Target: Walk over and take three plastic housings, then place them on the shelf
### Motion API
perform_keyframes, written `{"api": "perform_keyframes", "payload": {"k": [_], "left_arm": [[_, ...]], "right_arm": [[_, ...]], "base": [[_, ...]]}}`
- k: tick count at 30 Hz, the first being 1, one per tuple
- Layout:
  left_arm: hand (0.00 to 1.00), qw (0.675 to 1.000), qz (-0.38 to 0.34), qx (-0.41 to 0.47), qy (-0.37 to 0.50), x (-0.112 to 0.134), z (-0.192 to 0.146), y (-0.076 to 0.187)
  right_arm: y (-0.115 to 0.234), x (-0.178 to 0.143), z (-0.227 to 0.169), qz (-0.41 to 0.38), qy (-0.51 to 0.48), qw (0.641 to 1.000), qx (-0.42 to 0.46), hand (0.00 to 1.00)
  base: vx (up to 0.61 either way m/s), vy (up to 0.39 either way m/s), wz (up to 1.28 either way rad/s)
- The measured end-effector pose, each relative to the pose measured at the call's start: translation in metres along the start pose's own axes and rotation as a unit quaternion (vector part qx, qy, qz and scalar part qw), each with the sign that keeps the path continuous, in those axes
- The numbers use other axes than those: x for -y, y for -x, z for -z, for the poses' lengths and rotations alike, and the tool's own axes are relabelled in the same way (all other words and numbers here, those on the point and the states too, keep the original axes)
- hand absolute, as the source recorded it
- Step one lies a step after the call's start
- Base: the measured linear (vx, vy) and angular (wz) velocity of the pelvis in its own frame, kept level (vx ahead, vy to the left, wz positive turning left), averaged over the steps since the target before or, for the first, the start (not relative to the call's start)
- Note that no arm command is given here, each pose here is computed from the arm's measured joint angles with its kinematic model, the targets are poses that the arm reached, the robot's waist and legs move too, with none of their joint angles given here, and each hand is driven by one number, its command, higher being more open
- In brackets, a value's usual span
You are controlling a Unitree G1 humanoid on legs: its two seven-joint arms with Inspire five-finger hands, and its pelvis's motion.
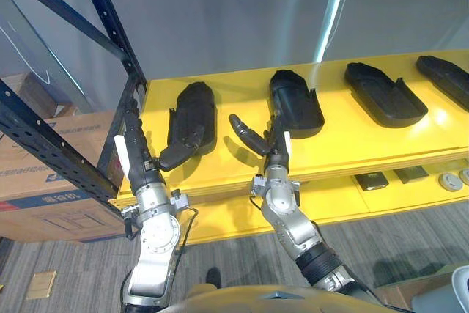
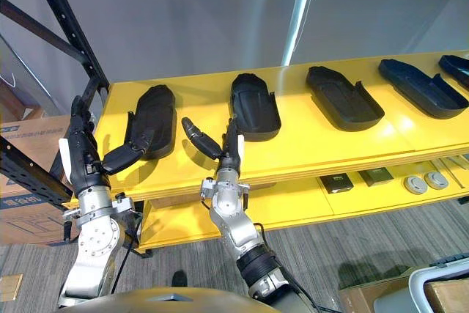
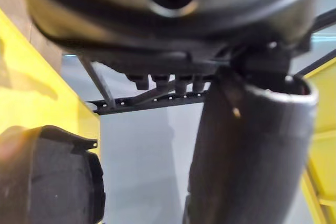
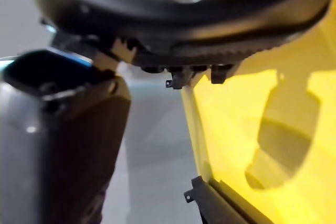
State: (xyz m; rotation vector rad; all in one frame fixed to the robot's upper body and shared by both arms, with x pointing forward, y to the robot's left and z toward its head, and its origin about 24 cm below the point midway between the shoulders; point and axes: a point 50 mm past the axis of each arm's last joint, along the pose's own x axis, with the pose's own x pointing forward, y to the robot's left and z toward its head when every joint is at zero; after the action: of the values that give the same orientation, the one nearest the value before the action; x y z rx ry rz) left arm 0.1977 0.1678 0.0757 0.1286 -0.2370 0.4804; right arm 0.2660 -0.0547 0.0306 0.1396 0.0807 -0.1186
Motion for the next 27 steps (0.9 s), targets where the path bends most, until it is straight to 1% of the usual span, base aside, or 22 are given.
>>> {"api": "perform_keyframes", "payload": {"k": [5, 19, 23, 27], "left_arm": [[1.00, 1.000, 0.006, -0.002, 0.002, 0.003, 0.000, 0.001], [1.00, 1.000, 0.018, -0.007, 0.007, 0.009, 0.000, 0.004], [1.00, 1.000, 0.018, -0.015, 0.003, 0.009, 0.002, 0.004], [1.00, 0.999, 0.021, -0.022, 0.015, 0.009, 0.002, 0.004]], "right_arm": [[-0.001, 0.006, 0.000, 0.021, 0.015, 1.000, 0.001, 1.00], [-0.004, 0.013, -0.005, 0.045, 0.006, 0.999, 0.000, 1.00], [-0.004, 0.012, -0.005, 0.025, 0.003, 1.000, 0.002, 1.00], [-0.003, 0.003, -0.010, -0.049, -0.007, 0.999, 0.020, 1.00]], "base": [[0.00, 0.000, 0.00], [0.00, 0.000, 0.00], [0.00, 0.000, 0.00], [0.00, 0.000, 0.00]]}}
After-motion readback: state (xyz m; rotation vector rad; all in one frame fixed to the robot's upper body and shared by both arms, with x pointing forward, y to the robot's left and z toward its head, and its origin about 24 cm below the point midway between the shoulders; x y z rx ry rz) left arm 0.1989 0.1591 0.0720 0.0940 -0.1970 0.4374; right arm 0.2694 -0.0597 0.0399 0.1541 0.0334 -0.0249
